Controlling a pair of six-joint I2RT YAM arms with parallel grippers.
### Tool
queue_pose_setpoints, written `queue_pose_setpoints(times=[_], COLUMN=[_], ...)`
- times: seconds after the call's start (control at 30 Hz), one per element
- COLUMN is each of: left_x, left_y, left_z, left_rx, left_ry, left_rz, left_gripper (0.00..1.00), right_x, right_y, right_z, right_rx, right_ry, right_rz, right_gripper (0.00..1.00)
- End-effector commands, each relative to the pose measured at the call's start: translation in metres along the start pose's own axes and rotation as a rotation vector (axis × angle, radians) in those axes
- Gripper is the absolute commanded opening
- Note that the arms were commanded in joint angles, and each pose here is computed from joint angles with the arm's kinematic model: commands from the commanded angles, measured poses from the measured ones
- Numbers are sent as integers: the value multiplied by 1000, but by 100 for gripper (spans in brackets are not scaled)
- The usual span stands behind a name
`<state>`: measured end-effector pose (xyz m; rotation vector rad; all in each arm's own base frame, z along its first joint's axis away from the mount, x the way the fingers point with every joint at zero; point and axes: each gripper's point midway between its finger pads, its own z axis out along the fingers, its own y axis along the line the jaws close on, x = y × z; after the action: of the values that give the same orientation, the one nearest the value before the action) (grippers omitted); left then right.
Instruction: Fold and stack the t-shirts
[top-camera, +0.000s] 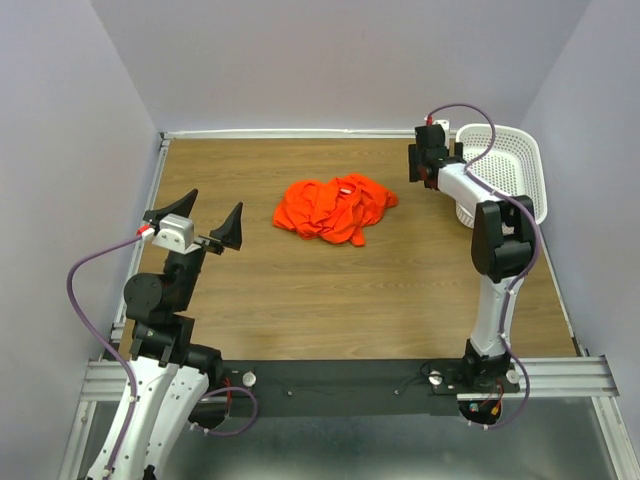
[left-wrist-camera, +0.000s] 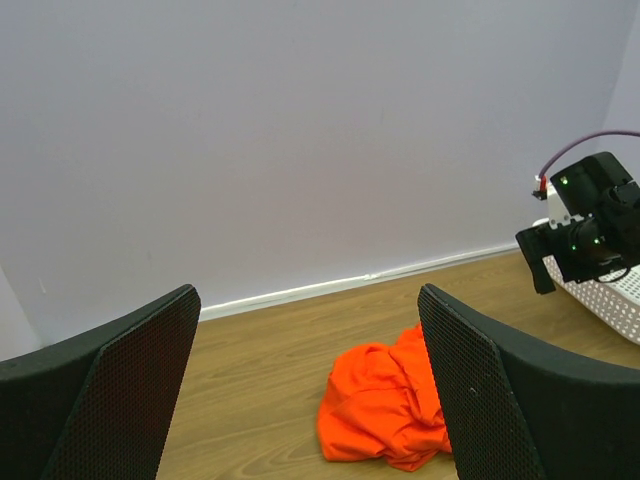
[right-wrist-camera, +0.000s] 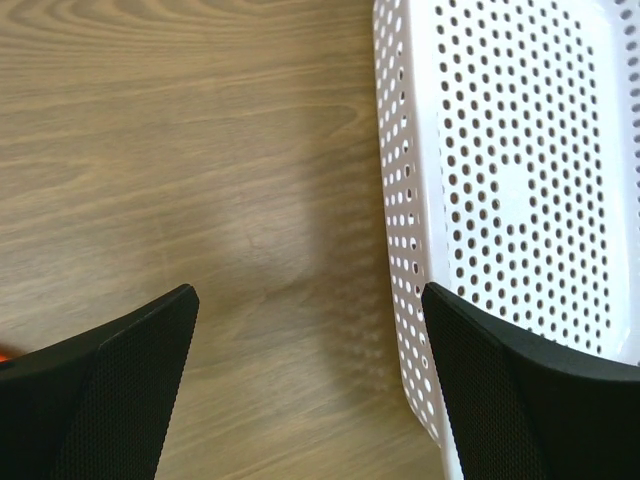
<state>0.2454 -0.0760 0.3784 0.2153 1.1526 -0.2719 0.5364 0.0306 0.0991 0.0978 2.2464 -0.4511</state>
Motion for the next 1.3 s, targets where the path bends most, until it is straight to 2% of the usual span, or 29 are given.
queue_pose_setpoints(times=[0.0,0.17,0.3,0.4,0.63,0.67,0.7,0.73,0.77,0.8,0.83,0.9,0.97,1.0,1.1,1.17,1.2,1.23,1.27], left_x=[-4,-6,-5,-5,-1,2,3,6,7,15,20,41,54,88,159,186,217,212,226], left_y=[-4,-5,-4,-4,-6,-6,-7,-8,-11,-13,-19,-32,-45,-53,-69,-76,-87,-90,-92], left_z=[0,-1,-1,-1,2,2,3,4,5,9,12,22,32,39,51,59,62,69,73], left_rx=[21,24,20,21,30,33,35,45,57,68,95,164,219,244,222,178,159,147,128], left_ry=[-22,-26,-25,-25,-13,-6,-3,5,7,31,47,121,190,304,572,691,780,762,785], left_rz=[2,3,4,4,-1,-6,-8,-13,-20,-35,-70,-136,-237,-296,-502,-546,-549,-533,-501], left_gripper=[98,98,98,98,98,98,98,98,98,98,98,98,92,90,77,76,76,76,77], right_x=[6,12,6,5,5,3,7,19,28,6,24,3,7,8,29,35,40,44,47], right_y=[-23,-19,-44,-57,-56,-49,-30,26,46,50,73,70,72,74,79,80,82,82,85], right_z=[1,0,-1,-3,-12,-16,-26,-52,-76,-125,-162,-211,-235,-252,-267,-272,-270,-270,-266], right_rx=[132,84,199,219,173,96,-69,-457,-643,-802,-1031,-1115,-1199,-1264,-1359,-1388,-1401,-1405,-1411], right_ry=[-7,4,-8,-9,-13,-5,20,22,3,-157,-211,-399,-440,-453,-397,-387,-373,-358,-342], right_rz=[-8,-48,-43,-14,-13,-102,-193,-267,-325,-438,-471,-546,-521,-494,-432,-408,-387,-379,-369], right_gripper=[99,97,98,98,99,99,100,99,97,93,91,90,90,89,88,88,88,88,87])
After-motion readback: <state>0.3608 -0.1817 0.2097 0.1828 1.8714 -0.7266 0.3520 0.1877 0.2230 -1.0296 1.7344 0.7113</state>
